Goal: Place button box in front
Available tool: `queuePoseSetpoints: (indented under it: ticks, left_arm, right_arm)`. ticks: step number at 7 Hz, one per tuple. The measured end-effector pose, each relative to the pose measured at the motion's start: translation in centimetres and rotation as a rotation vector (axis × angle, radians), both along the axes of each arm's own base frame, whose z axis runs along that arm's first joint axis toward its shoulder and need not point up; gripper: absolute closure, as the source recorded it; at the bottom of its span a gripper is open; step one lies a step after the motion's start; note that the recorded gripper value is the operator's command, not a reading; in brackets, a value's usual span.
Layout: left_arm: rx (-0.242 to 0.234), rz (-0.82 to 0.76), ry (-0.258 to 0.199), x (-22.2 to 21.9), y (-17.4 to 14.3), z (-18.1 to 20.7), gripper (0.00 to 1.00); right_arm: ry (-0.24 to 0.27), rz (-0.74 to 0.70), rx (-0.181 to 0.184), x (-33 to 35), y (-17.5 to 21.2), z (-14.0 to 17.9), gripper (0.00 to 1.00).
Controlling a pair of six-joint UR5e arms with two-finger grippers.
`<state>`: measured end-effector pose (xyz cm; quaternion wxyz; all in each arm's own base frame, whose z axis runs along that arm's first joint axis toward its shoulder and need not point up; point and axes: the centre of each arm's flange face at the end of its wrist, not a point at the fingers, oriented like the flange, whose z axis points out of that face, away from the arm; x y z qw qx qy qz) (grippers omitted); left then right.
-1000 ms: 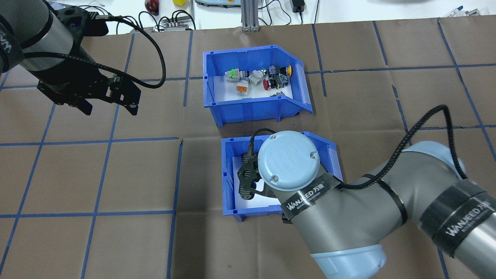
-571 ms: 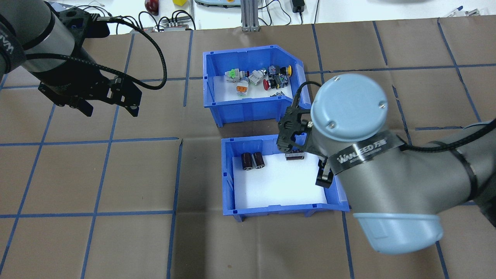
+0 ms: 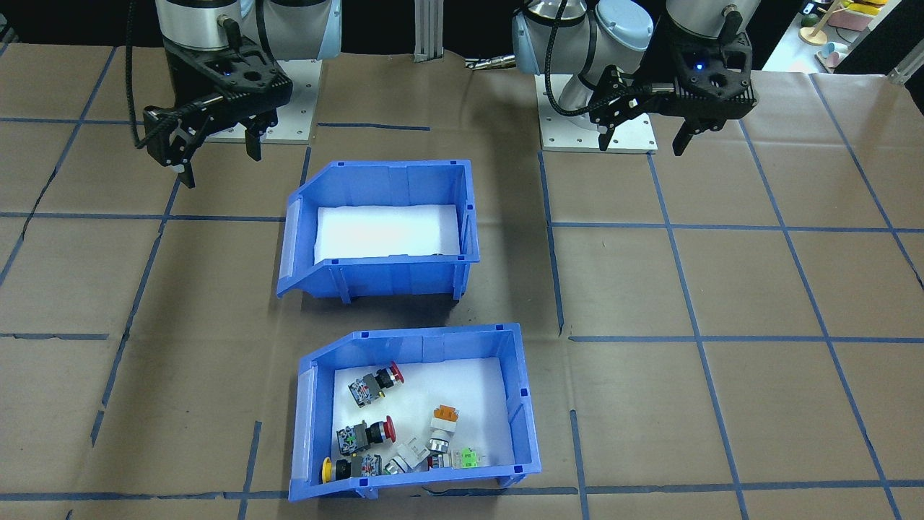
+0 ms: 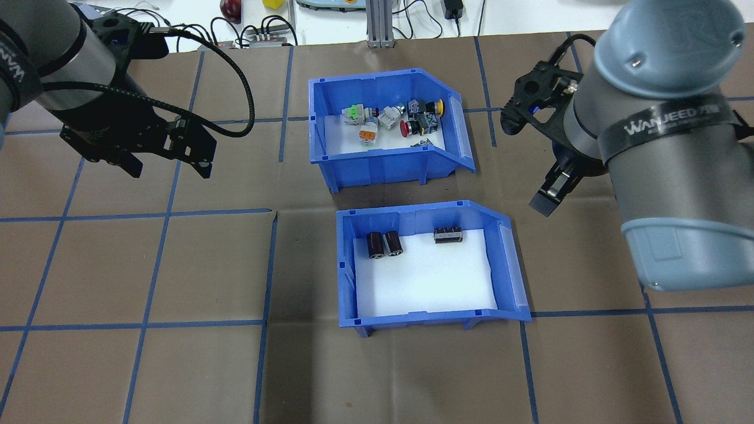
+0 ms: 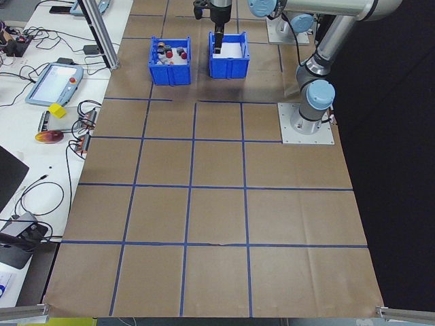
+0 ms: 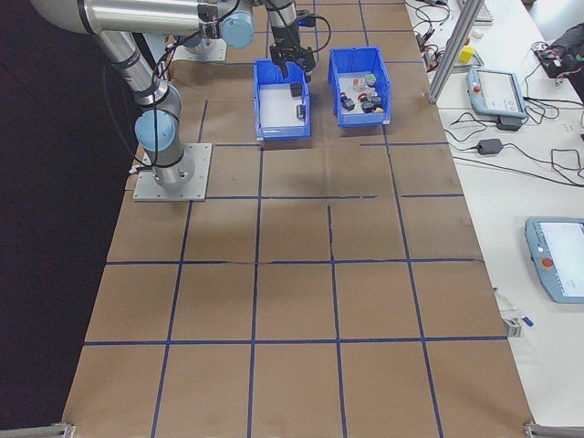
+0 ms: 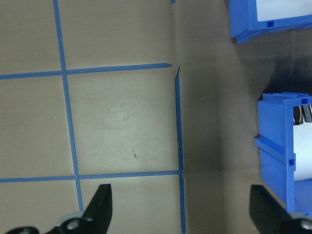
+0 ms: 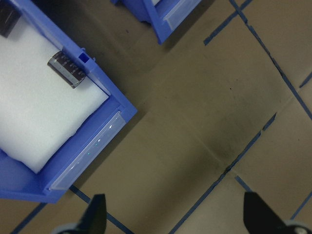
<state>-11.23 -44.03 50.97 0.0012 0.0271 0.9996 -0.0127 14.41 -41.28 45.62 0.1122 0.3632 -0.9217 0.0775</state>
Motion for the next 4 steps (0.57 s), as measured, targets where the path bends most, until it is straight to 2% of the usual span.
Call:
queuePoseSetpoints:
  ticks: [2, 3, 4]
  left_arm:
    - [0.003, 0.000, 0.000, 0.0, 0.0, -0.1, 0.01]
    - [0.003, 0.000, 0.000, 0.0, 0.0, -0.1, 0.01]
    - [0.003, -0.001, 0.000, 0.0, 0.0, -0.2, 0.01]
  right_arm:
    - [-0.129, -0.335, -0.007, -0.9, -1.5, 1.8, 0.00]
    - [-0.168, -0.485, -0.012, -0.9, -3.1, 2.6, 0.00]
    - [-0.181, -0.595, 0.010, -0.9, -5.1, 3.0, 0.00]
